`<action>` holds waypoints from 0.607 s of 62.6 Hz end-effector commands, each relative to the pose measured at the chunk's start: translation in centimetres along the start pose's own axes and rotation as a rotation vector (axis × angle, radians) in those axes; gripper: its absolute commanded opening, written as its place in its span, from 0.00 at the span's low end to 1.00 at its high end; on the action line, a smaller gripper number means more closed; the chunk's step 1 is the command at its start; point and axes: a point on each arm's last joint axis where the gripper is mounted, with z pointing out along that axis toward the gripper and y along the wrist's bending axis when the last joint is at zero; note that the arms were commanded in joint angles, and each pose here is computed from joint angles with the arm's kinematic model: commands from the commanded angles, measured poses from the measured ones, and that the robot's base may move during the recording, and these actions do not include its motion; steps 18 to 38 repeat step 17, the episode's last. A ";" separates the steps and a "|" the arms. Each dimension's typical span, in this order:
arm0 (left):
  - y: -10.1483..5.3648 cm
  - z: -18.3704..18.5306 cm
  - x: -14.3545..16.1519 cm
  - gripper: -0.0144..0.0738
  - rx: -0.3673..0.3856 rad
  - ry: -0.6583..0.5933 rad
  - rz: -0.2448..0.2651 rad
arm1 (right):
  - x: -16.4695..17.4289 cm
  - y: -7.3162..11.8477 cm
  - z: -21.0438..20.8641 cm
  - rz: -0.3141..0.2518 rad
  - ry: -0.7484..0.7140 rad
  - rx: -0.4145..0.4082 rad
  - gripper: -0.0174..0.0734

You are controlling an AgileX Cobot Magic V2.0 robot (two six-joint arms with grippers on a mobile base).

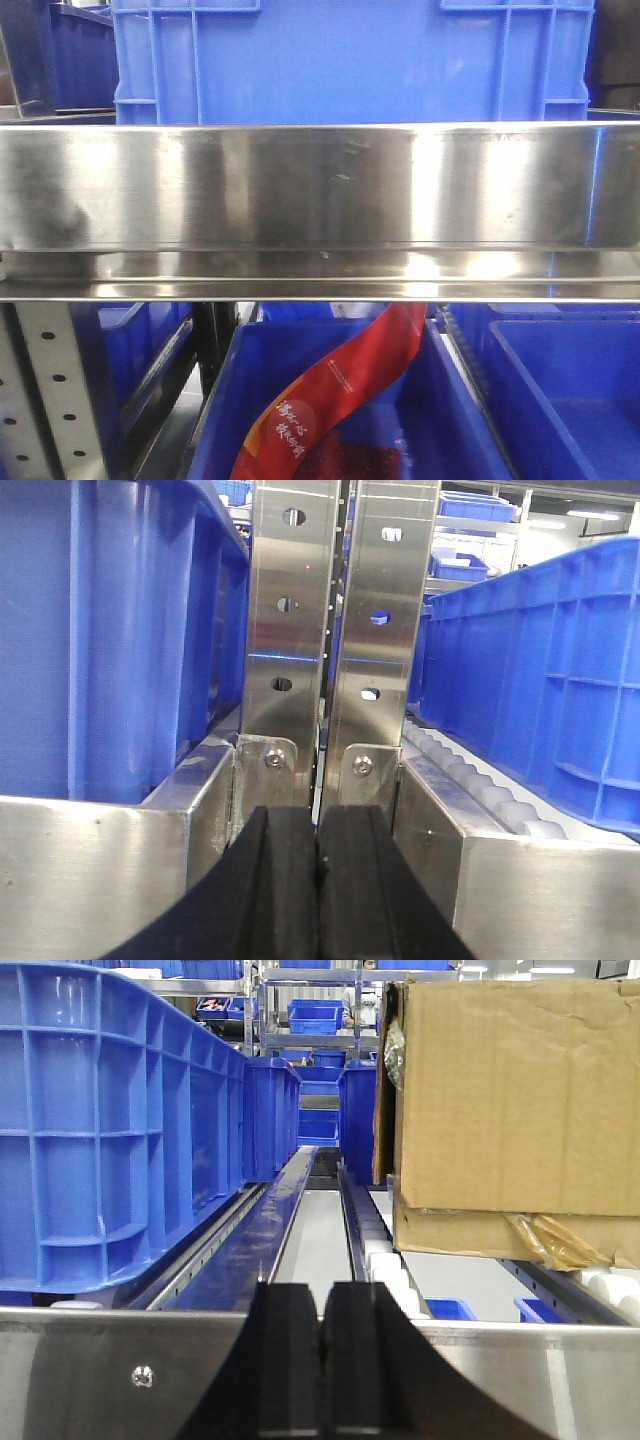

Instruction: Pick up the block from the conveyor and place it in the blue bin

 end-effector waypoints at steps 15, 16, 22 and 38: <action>0.0 -0.1 -0.2 0.04 -0.001 -0.016 -0.003 | -0.2 0.0 0.0 -0.006 -0.026 0.005 0.01; 0.0 -0.1 -0.2 0.04 -0.001 -0.016 -0.003 | -0.2 0.0 0.0 -0.006 -0.026 0.005 0.01; 0.0 -0.1 -0.2 0.04 -0.001 -0.016 -0.003 | -0.2 0.0 0.0 -0.006 -0.026 0.005 0.01; 0.0 -0.1 -0.2 0.04 -0.001 -0.016 -0.003 | -0.2 0.0 0.0 -0.006 -0.026 0.005 0.01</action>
